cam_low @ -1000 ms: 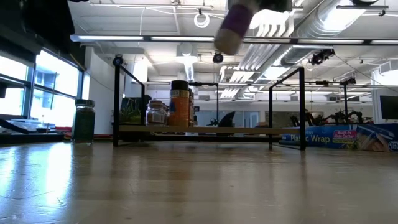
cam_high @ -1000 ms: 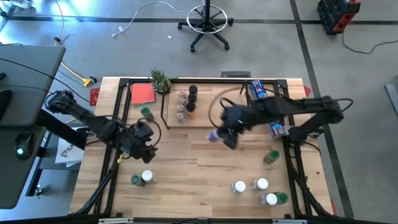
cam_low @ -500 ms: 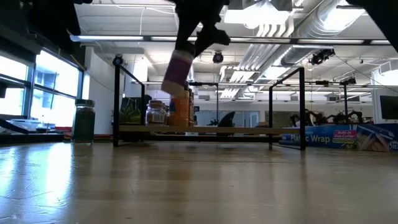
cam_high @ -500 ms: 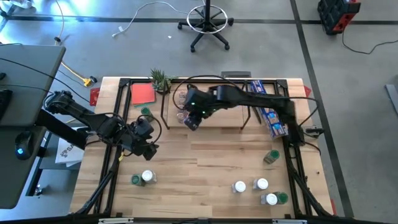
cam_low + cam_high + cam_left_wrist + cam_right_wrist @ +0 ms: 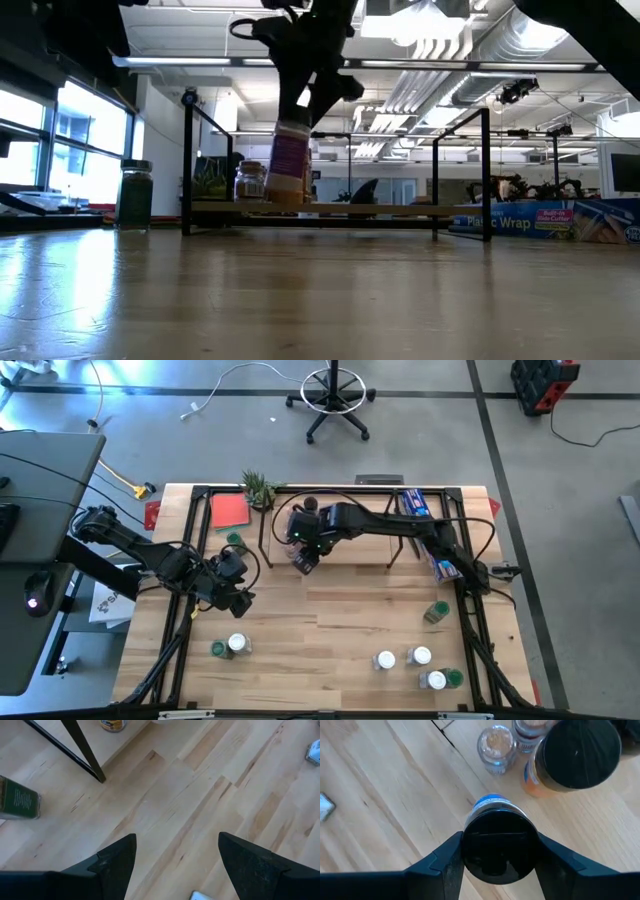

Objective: Shelf spices
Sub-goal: Put the black seasoning bottle aligned with the other black seasoning bottles on the shelf

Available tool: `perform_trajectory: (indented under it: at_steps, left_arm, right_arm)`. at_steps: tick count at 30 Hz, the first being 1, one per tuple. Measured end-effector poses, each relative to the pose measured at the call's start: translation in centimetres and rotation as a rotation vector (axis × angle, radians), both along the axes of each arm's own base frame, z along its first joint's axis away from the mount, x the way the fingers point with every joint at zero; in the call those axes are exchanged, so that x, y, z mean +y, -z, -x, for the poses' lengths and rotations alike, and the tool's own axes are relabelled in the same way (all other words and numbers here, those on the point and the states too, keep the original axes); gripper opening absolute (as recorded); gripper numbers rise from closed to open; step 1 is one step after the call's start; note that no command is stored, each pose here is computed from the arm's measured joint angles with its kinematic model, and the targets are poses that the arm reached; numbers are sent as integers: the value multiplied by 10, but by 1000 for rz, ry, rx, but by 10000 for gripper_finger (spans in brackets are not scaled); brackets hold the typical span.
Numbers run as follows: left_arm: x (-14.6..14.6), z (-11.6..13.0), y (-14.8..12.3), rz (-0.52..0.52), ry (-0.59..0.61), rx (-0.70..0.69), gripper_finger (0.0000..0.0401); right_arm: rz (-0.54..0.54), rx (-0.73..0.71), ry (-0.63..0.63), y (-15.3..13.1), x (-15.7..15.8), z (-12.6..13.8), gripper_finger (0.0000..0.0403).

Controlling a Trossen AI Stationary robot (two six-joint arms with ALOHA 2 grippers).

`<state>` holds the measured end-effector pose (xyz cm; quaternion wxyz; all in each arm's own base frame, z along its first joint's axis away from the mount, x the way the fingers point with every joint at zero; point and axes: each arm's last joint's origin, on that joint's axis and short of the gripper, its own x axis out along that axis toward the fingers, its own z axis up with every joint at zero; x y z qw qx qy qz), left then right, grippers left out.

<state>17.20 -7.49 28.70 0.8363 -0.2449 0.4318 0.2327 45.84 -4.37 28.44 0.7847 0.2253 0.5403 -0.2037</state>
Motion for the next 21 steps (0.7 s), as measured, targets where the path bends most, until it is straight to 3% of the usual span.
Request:
perform_trajectory:
  at_steps: [21]
  left_arm:
    - [0, 0, 0, -5, -6, -3, 275]
  right_arm:
    - [52, -6, 55, 1, -11, 0, 206]
